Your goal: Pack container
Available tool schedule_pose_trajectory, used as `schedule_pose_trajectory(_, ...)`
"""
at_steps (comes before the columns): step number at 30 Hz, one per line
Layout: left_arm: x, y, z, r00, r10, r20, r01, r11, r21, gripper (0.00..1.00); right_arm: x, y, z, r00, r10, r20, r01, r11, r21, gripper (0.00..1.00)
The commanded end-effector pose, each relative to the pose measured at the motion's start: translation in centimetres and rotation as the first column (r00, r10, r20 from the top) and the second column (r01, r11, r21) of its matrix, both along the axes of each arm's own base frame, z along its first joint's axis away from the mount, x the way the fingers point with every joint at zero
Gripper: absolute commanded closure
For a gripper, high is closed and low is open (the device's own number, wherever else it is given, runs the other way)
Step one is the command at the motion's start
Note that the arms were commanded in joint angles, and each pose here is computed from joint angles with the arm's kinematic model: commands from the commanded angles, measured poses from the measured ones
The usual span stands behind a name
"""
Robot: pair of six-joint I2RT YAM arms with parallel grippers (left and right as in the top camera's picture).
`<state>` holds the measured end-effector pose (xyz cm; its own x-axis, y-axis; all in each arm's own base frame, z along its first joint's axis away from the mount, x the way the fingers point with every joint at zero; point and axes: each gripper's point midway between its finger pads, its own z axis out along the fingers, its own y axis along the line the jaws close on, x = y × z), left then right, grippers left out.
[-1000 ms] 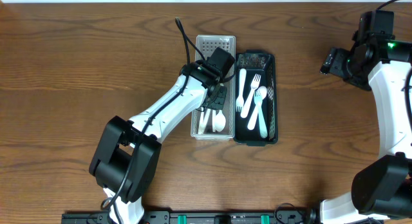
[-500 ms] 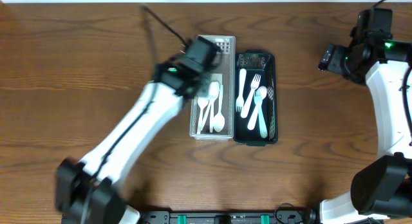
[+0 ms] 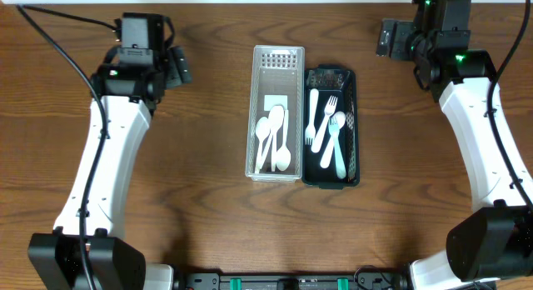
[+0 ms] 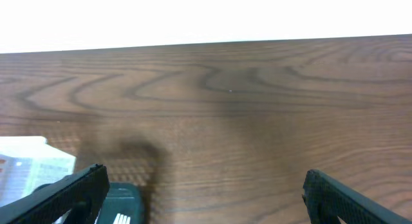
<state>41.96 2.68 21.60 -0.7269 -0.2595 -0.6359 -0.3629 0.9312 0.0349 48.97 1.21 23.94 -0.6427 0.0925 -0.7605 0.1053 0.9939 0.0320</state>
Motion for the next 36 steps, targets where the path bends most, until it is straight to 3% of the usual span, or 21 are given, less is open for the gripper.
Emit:
schedule_pose_trajectory(1,-0.2,1.7,0.1,0.999,0.038,-0.003,-0.038,0.999,0.013,0.02,-0.5,-0.7,-0.8,0.999,-0.016,-0.037,0.014,0.999,-0.049,0.01)
schedule_pose_trajectory(10,-3.3,1.6,0.1,1.000,0.022,-0.020,-0.021,1.000,0.022,0.02,-4.6,-1.0,-1.1,0.988,-0.015,-0.155,0.005,0.998,-0.065,0.01)
schedule_pose_trajectory(20,-11.8,-0.7,3.0,0.960,-0.054,0.274,0.054,0.999,0.008,0.02,-13.4,-1.5,-1.2,0.997,-0.045,-0.068,0.044,0.999,-0.022,0.01)
schedule_pose_trajectory(24,-15.5,-1.0,1.4,0.946,-0.078,0.315,0.080,0.997,0.006,0.02,-18.0,-1.5,-3.3,0.998,-0.060,-0.027,0.061,0.998,0.007,0.01)
schedule_pose_trajectory(30,-18.6,-0.5,-2.4,0.942,-0.077,0.328,0.080,0.997,0.006,0.02,-23.1,-2.6,-7.4,0.996,-0.090,-0.003,0.090,0.996,-0.018,0.01)
schedule_pose_trajectory(36,-20.3,-0.3,-6.2,0.974,-0.082,0.213,0.081,0.997,0.011,0.02,-26.1,-2.2,-12.0,0.996,-0.063,-0.067,0.063,0.998,-0.002,0.01)
